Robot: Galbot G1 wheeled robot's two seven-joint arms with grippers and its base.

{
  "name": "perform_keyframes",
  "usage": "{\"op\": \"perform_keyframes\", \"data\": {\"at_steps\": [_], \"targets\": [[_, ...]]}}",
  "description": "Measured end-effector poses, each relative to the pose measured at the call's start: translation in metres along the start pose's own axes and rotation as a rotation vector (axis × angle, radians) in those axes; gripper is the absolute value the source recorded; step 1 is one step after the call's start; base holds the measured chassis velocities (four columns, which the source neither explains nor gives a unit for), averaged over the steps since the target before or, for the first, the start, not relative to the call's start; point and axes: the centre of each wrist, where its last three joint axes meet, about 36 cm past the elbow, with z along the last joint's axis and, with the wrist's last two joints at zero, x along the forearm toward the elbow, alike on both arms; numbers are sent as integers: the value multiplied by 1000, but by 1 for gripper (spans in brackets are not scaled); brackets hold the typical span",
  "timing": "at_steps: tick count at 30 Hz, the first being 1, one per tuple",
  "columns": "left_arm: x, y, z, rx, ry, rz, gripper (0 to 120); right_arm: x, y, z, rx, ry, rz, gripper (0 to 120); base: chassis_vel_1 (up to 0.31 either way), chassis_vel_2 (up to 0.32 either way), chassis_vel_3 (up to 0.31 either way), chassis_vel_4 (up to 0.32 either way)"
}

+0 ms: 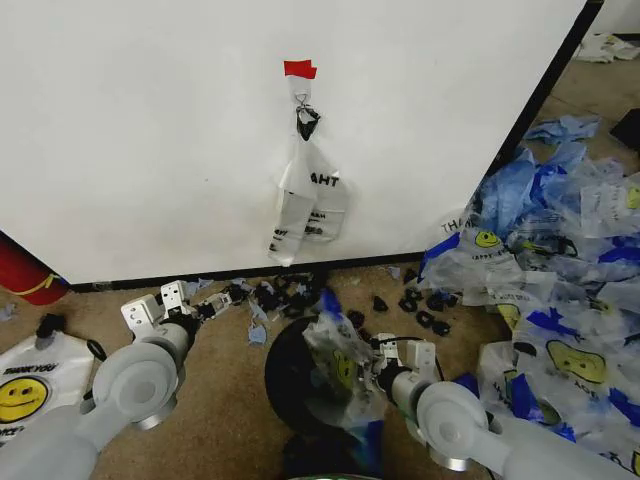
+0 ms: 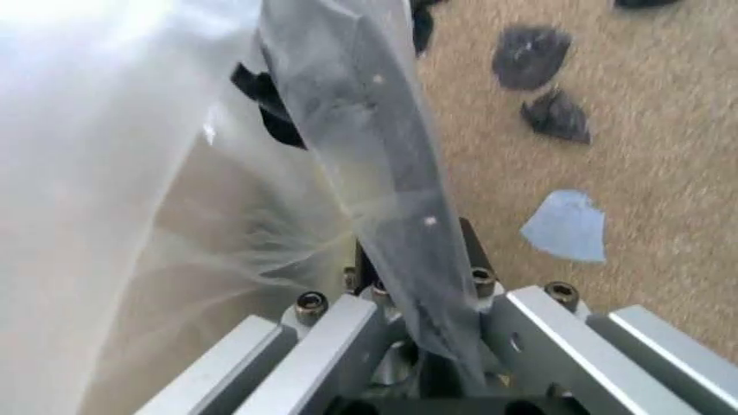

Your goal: Pick up the garbage bag from the wall and place it over the trash bin.

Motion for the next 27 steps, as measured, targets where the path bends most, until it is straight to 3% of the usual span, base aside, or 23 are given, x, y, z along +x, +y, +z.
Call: {"op": "perform_keyframes", "data": {"at_steps": [8, 14, 18, 19, 25, 27], "targets": [[3, -4, -4, -3, -19, 24, 100, 2, -17, 0, 29, -73, -6, 0, 0, 0, 0, 0], [13, -11, -10, 10, -54, 83, 100, 1, -40, -1, 154, -207, -19, 0, 0, 0, 0, 0], [37, -28, -21, 93, -36, 243, 100, 6, -57, -12, 212, -318, -14, 0, 0, 0, 0, 0], [37, -28, -21, 93, -36, 243, 100, 6, -57, -12, 212, -318, -14, 0, 0, 0, 0, 0], [54, -43, -29, 205, -2, 531, 100, 12, -74, -31, 287, -448, -26, 0, 0, 0, 0, 0], [54, -46, -31, 219, 7, 568, 100, 13, -79, -34, 327, -471, -44, 0, 0, 0, 0, 0]]}}
